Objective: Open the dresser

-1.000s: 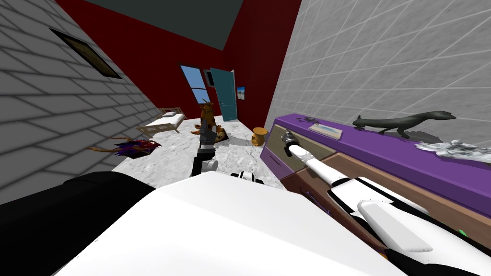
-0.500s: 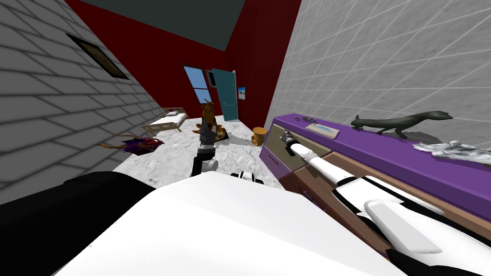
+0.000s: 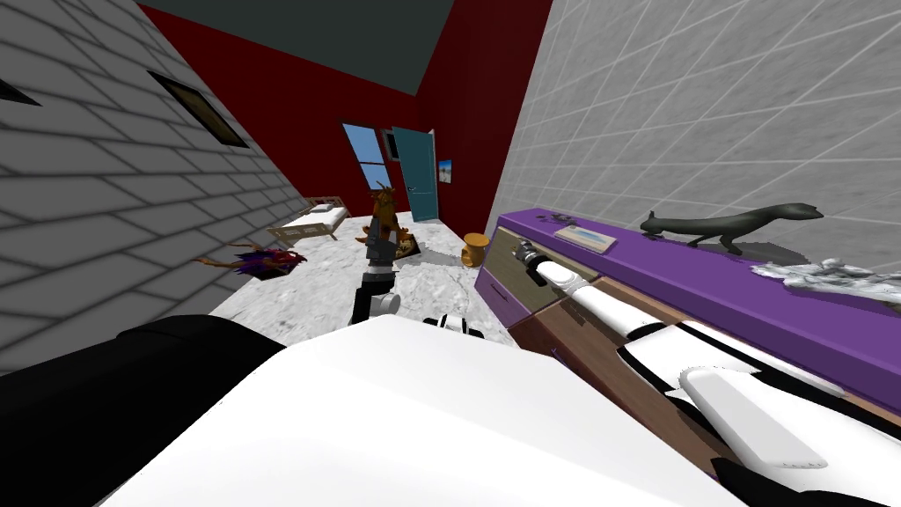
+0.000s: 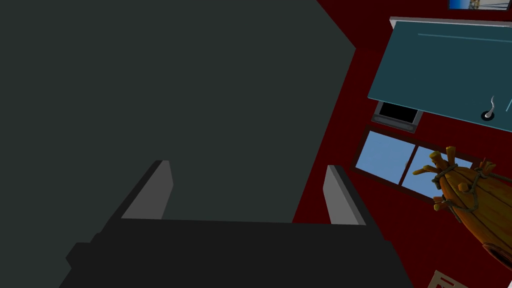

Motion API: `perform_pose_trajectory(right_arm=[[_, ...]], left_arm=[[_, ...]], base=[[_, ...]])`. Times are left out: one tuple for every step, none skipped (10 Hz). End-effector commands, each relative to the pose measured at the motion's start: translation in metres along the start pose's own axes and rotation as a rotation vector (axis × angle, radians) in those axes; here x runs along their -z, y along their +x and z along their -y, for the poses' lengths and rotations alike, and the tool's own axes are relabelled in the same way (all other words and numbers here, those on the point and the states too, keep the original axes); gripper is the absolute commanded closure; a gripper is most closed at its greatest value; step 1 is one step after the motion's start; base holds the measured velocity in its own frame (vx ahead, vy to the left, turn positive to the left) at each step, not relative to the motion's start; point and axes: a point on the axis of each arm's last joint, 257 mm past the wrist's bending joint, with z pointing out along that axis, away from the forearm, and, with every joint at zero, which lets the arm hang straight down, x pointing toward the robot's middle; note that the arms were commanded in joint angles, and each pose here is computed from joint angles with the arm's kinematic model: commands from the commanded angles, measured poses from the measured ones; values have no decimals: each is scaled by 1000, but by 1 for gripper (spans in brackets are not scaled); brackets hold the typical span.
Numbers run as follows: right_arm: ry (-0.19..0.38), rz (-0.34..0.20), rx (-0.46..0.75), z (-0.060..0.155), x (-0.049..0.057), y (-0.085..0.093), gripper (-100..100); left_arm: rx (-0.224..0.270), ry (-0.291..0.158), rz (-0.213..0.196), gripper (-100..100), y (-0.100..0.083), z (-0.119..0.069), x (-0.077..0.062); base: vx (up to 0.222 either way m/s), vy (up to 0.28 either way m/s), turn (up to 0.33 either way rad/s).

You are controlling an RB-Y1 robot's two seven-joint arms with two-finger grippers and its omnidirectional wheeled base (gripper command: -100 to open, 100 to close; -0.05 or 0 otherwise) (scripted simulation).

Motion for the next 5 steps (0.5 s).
perform_pose_trajectory(right_arm=[[-39, 33, 11, -4, 0, -5, -100], [-67, 55, 19, -5, 1, -7, -100], [-72, 59, 19, -7, 2, -8, -100], [-96, 77, 27, -7, 3, -9, -100], [-104, 84, 27, -10, 3, -10, -100]], left_arm=[[0, 0, 0, 0, 0, 0, 0], [0, 0, 0, 0, 0, 0, 0], [0, 0, 0, 0, 0, 0, 0], [0, 0, 0, 0, 0, 0, 0], [0, 0, 0, 0, 0, 0, 0]], base=[[-37, -77, 40], [-39, -92, 67], [-34, -72, 31], [-35, -75, 53], [-23, -67, 32]])
